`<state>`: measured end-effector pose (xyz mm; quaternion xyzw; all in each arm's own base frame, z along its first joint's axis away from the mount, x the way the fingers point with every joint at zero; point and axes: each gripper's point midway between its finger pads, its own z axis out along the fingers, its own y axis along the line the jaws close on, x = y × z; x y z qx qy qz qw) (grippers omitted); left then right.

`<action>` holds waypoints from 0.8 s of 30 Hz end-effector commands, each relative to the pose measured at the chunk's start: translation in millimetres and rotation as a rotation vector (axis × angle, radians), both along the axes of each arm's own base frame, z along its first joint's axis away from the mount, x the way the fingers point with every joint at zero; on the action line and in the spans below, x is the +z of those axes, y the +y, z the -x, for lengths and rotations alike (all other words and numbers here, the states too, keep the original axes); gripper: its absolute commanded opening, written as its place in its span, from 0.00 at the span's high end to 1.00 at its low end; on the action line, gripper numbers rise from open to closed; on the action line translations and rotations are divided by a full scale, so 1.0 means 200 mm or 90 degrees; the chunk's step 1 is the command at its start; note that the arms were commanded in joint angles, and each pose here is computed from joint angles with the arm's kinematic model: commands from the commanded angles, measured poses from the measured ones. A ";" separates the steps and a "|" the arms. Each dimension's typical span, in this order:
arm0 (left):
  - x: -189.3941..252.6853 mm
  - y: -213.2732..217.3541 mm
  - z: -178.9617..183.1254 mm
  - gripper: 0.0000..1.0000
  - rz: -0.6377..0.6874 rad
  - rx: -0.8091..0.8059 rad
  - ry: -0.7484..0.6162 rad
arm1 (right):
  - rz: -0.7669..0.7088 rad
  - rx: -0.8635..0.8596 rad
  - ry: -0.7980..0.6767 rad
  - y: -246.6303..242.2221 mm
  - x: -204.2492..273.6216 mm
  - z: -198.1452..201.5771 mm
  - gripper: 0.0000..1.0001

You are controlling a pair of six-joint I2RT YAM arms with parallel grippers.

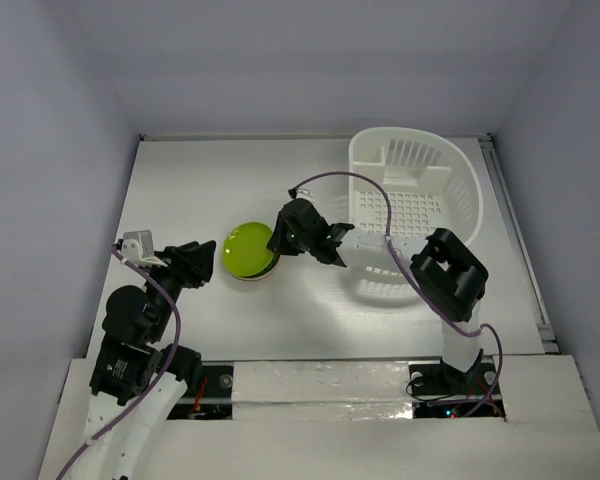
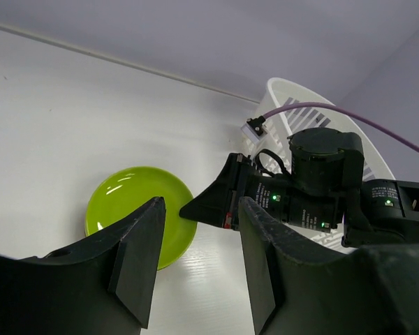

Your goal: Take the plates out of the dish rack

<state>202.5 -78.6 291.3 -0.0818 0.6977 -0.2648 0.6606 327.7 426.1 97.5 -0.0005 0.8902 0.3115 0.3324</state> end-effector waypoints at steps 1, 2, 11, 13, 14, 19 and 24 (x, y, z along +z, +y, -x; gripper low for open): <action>0.11 0.00 0.01 0.57 0.015 0.000 -0.033 | -0.048 -0.004 -0.032 0.04 0.12 -0.04 0.73; 0.11 0.00 0.01 0.57 0.017 0.001 -0.034 | -0.046 -0.004 -0.033 0.04 0.12 -0.04 0.68; 0.12 0.03 0.01 0.55 0.015 0.015 -0.040 | -0.028 0.024 -0.065 -0.02 0.21 0.02 0.29; 0.13 0.03 0.01 0.54 0.015 0.020 -0.042 | -0.021 0.024 -0.082 -0.04 0.27 0.04 0.21; 0.13 0.03 0.01 0.52 0.016 0.020 -0.044 | -0.020 0.024 -0.091 -0.05 0.30 0.04 0.19; 0.14 0.04 0.02 0.43 0.015 0.025 -0.045 | -0.006 0.042 -0.126 -0.11 0.46 0.10 0.09; 0.18 0.07 0.04 0.33 0.019 0.033 -0.067 | -0.017 0.002 -0.210 -0.28 0.78 0.14 0.74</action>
